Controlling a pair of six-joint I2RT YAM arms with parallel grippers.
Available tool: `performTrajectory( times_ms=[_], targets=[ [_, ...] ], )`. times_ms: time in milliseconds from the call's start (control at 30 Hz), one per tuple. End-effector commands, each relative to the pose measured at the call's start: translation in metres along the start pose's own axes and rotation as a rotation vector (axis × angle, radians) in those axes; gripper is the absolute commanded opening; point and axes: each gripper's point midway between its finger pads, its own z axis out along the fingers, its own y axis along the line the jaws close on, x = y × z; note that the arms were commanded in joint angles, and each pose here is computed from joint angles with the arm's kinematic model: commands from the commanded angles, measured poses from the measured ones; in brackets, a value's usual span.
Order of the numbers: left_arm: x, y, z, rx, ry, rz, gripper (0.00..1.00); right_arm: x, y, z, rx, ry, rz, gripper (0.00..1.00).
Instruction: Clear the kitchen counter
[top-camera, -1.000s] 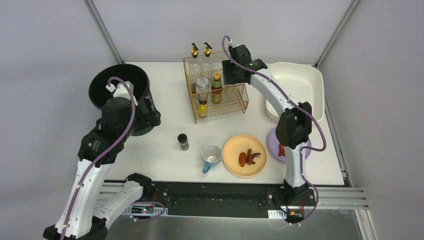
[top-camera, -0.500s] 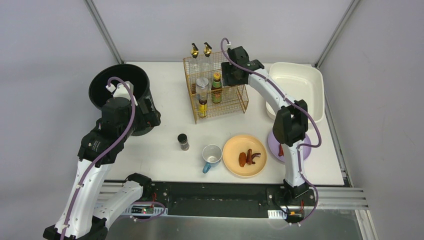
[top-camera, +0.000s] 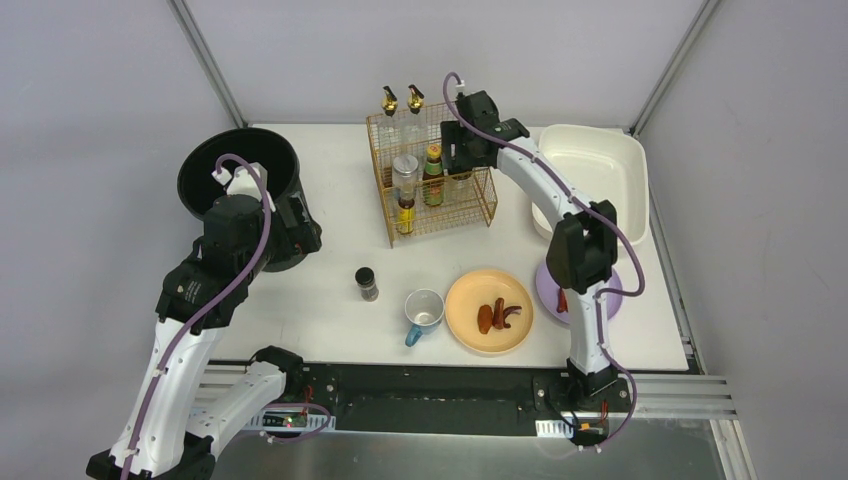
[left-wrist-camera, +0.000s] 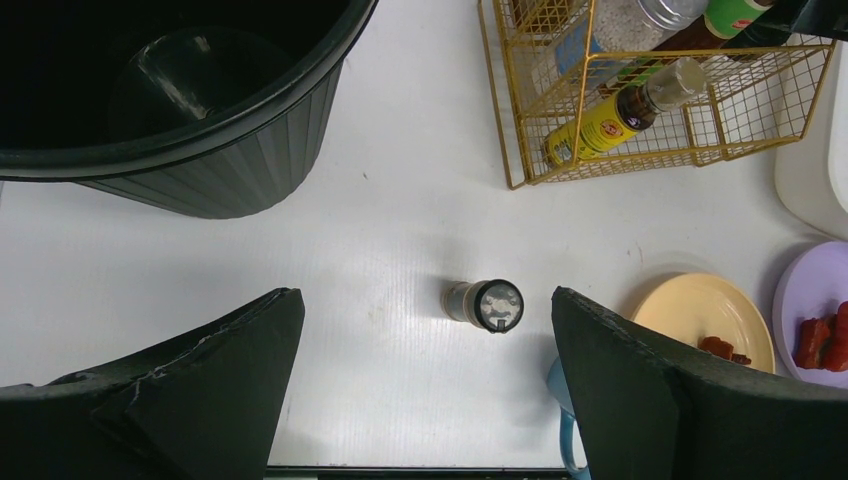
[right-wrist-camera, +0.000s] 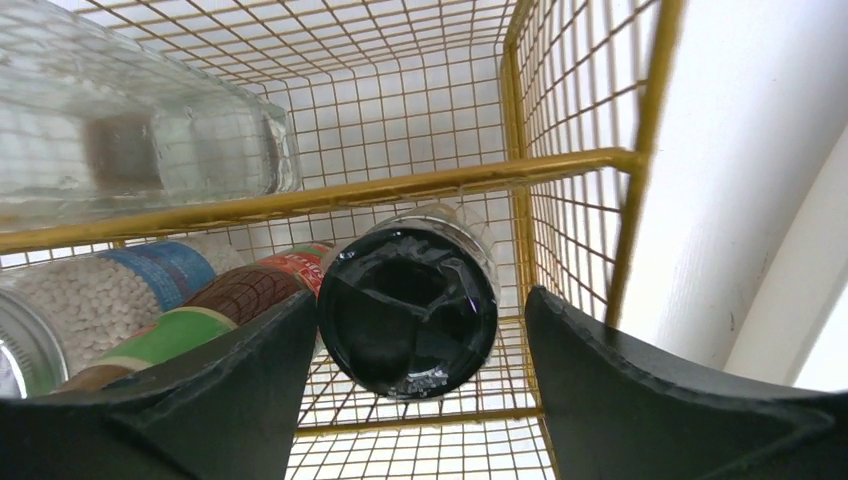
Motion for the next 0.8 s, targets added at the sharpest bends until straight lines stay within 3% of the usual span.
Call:
performTrajectory(
  times_ms=[0,367,767],
  targets=[
    [-0.005,-0.001,-0.001,0.010,-0.028,-0.001,1.00,-0.050,-0.008,-0.062,0.007,-0.168,0.058,0.79],
    [-0.011,-0.001,-0.004,0.008,-0.046,0.005,0.99,-0.047,0.007,-0.156,-0.101,-0.262,0.015,0.82],
    [-0.017,-0.001,-0.009,0.011,-0.066,-0.005,1.00,0.050,0.098,-0.220,-0.368,-0.093,-0.293,0.82]
  ],
)
